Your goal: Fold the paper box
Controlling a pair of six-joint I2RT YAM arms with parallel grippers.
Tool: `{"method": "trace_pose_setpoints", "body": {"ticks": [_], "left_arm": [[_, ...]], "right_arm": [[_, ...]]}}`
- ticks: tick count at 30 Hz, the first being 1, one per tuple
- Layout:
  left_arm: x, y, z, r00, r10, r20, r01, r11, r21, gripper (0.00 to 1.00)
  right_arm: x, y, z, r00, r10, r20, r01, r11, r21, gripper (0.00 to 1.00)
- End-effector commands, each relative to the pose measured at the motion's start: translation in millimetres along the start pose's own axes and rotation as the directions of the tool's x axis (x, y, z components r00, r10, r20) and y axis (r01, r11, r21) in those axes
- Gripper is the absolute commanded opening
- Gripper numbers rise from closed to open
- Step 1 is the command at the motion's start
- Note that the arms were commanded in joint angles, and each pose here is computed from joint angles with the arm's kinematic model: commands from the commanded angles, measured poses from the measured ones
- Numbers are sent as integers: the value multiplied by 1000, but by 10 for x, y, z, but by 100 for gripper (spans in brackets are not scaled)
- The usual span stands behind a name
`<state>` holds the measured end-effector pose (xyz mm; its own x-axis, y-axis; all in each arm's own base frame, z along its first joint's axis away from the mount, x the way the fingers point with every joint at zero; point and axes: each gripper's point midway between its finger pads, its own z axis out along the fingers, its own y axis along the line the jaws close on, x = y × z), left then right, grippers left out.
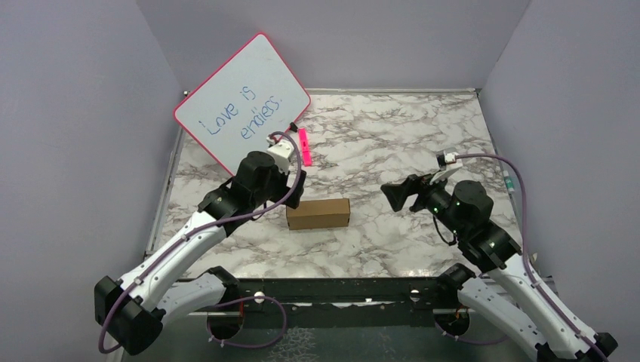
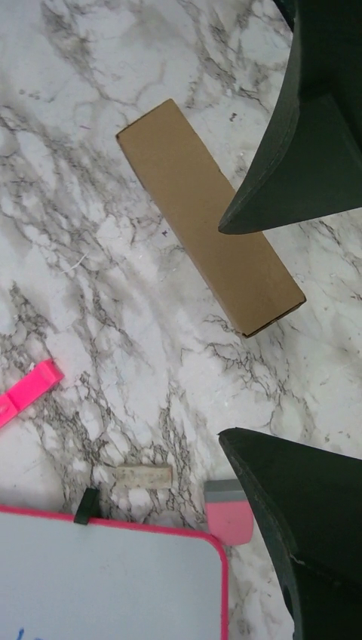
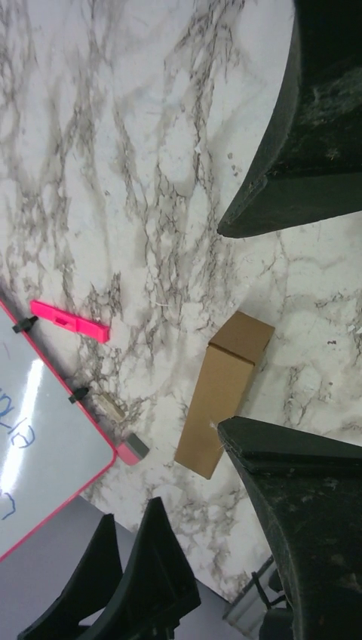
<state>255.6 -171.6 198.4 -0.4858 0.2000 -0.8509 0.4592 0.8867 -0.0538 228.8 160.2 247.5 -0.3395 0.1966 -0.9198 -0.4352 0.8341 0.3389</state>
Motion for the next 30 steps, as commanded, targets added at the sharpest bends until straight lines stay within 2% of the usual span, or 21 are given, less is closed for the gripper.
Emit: {"method": "trace_pose_setpoints", "body": {"ticks": [1, 4, 7, 10, 17, 24, 30], "left_arm": [[45, -244, 77, 983, 176, -58, -163, 969, 183, 99], [40, -443, 89, 971, 239, -29, -219, 925, 310, 99], [7, -581, 91, 962, 273, 11, -256, 885, 390, 99], [57, -683, 156, 956, 294, -3, -262, 857, 444, 99], [282, -788, 437, 894, 447, -26, -388, 803, 451, 99], [545, -963, 674, 833, 549, -71, -435, 728, 530, 99], [709, -954, 823, 792, 596, -132, -450, 716, 534, 93]], "right_arm": [[-252, -194, -251, 997, -46, 70, 37, 992, 123, 98], [-386, -256, -420, 990, -75, 117, 55, 985, 163, 100], [-407, -303, -545, 987, -118, 105, 96, 977, 189, 100], [-340, -410, -645, 989, -125, 79, 103, 965, 239, 100], [-401, -340, -753, 973, -137, 187, 102, 978, 183, 100], [-351, -336, -740, 975, -143, 169, 113, 978, 175, 100], [-339, -319, -707, 975, -153, 161, 126, 978, 164, 100]]}}
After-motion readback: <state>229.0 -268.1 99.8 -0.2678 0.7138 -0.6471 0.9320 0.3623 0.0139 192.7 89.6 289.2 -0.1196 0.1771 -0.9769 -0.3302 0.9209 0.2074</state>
